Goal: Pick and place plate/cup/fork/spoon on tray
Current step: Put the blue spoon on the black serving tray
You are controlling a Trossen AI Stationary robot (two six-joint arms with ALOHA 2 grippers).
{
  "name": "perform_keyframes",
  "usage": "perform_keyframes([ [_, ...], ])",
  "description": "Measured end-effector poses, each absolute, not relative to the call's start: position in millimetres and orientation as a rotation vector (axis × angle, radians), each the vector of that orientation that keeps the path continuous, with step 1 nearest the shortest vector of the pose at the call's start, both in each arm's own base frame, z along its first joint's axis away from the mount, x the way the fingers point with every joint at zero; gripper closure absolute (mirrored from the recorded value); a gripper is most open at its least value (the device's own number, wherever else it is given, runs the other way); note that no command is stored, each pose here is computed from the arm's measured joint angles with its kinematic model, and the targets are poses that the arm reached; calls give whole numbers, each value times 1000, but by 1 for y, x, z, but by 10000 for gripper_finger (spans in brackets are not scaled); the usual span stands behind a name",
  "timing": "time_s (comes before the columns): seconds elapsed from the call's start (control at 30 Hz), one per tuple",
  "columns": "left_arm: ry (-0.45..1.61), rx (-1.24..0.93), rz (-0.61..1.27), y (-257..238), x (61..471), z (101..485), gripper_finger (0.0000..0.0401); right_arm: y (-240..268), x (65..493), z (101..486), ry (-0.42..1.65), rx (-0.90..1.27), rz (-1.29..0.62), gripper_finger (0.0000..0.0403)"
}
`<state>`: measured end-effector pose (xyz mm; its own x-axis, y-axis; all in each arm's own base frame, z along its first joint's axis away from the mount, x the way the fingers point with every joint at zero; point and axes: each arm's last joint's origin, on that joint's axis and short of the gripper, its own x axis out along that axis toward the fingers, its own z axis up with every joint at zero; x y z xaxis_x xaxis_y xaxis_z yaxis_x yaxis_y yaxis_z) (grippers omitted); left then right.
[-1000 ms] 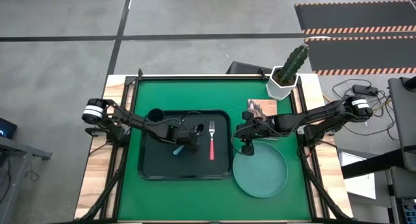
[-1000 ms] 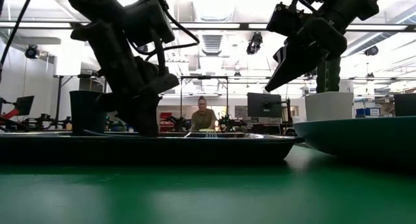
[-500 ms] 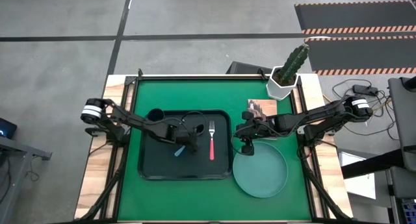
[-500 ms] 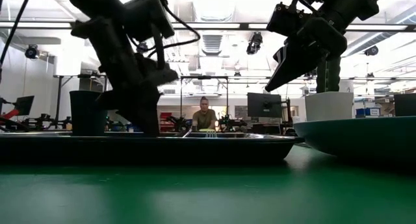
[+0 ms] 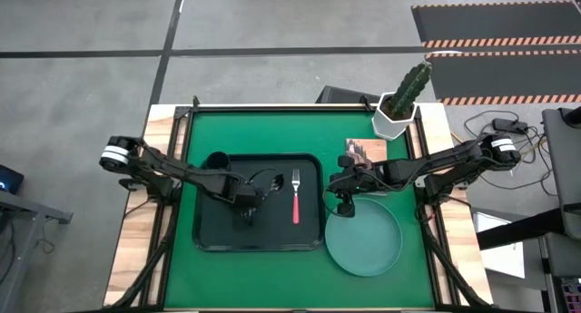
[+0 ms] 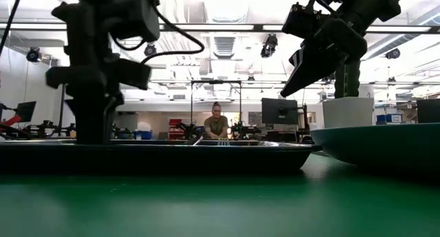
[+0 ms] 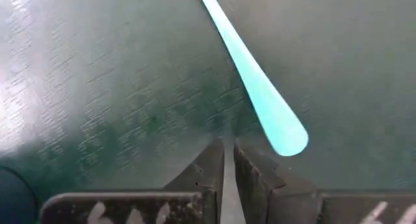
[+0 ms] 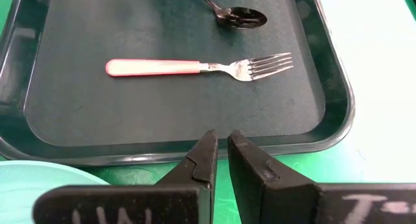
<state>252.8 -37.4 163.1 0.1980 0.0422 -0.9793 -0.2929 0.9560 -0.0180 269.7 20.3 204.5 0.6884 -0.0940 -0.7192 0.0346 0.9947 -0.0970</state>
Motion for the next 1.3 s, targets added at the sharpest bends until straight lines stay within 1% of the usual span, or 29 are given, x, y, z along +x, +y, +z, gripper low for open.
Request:
perform_keyframes([
  [0.1,1371,-200,236,-37,248,155,384,20,270,204,809,-78,-72,376],
  [0.23,1330,-221,219,-37,248,150,384,20,270,205,808,-78,-72,376],
  [0.53,1255,-267,206,-39,256,152,384,20,270,205,808,-79,-72,376],
  [0.93,1240,-310,199,-40,259,155,384,20,270,205,808,-80,-71,376],
  [1.3,1118,-336,164,-42,270,159,384,20,270,205,807,-78,-72,376],
])
